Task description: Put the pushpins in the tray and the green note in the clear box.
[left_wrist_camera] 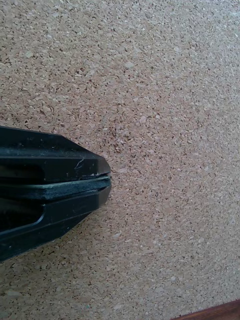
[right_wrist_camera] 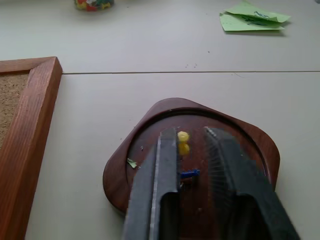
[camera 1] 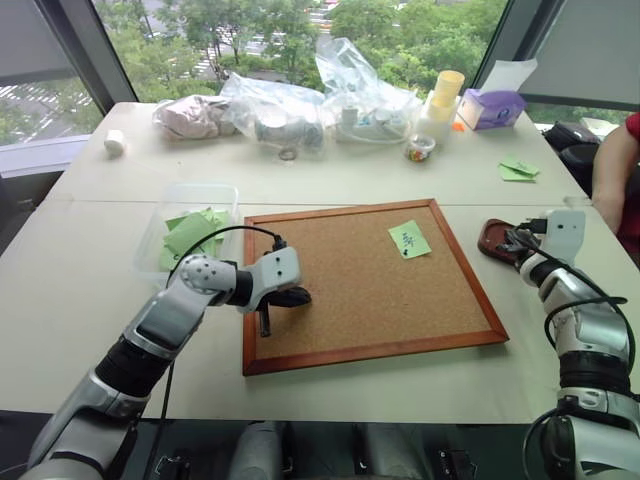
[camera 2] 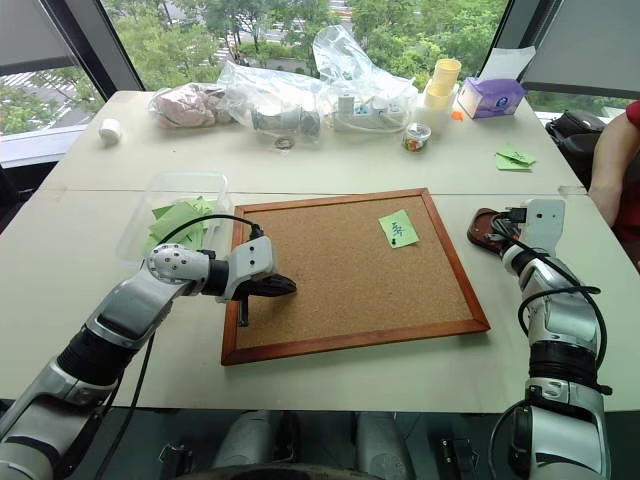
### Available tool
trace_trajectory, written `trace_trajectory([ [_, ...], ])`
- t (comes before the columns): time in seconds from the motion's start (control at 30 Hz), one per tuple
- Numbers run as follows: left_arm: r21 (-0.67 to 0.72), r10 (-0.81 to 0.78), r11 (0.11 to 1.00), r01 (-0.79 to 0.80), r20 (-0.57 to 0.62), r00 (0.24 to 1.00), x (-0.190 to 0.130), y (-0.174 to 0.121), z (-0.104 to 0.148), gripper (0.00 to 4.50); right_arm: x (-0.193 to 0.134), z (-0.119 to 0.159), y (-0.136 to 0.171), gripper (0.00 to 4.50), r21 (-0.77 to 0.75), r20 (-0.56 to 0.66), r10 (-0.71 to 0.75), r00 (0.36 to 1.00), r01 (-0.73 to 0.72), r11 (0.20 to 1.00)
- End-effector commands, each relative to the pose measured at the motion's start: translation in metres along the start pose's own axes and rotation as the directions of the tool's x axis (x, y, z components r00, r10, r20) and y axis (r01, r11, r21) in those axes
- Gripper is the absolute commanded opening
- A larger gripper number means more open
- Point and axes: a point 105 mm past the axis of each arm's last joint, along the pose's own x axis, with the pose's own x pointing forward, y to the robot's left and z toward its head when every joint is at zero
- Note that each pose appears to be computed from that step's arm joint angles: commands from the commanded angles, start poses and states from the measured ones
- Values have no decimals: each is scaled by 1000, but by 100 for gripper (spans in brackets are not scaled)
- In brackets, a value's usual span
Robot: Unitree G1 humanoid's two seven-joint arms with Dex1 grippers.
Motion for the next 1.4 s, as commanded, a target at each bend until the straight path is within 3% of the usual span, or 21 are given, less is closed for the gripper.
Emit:
trace_trajectory([
  [0.03, -22, -41, 999, 40, -20, 999, 6, -10, -7, 0, 0, 14, -5, 286, -21, 47, -3, 999, 4, 1000],
  [0.13, -21, -39, 999, 38, -20, 999, 6, -10, -7, 0, 0, 15, -6, 437, -14, 51, -8, 999, 9, 1000],
  [0.17, -21, -39, 999, 38, -20, 999, 6, -10, -7, 0, -1, 15, -6, 445, -7, 55, -10, 998, 11, 1000],
  [0.4, -20, -41, 999, 41, -18, 999, 6, -10, -6, 0, -7, 41, -8, 445, 43, 166, -21, 986, 14, 999],
  [0.5, -21, -43, 999, 43, -19, 999, 6, -10, -7, 0, -16, 58, 28, 445, 11, 222, 165, 961, -172, 985],
  [0.6, -23, -45, 999, 44, -20, 999, 6, -11, -7, 0, -30, 50, 76, 445, -64, 176, 388, 905, -383, 922],
  [0.8, -18, -44, 999, 44, -21, 999, 7, -10, -7, 0, -50, 20, 144, 445, -86, 68, 611, 789, -606, 791],
  [1.27, -19, -33, 999, 33, -20, 999, 7, -10, -7, 0, -41, -6, 169, 445, -59, -18, 655, 755, -655, 753],
  [1.37, -23, -29, 999, 29, -21, 999, 7, -10, -8, 0, -40, -16, 169, 376, -65, -55, 654, 754, -656, 752],
  [1.4, -24, -29, 999, 28, -21, 999, 7, -10, -8, 0, -39, -18, 168, 329, -67, -61, 649, 758, -652, 755],
])
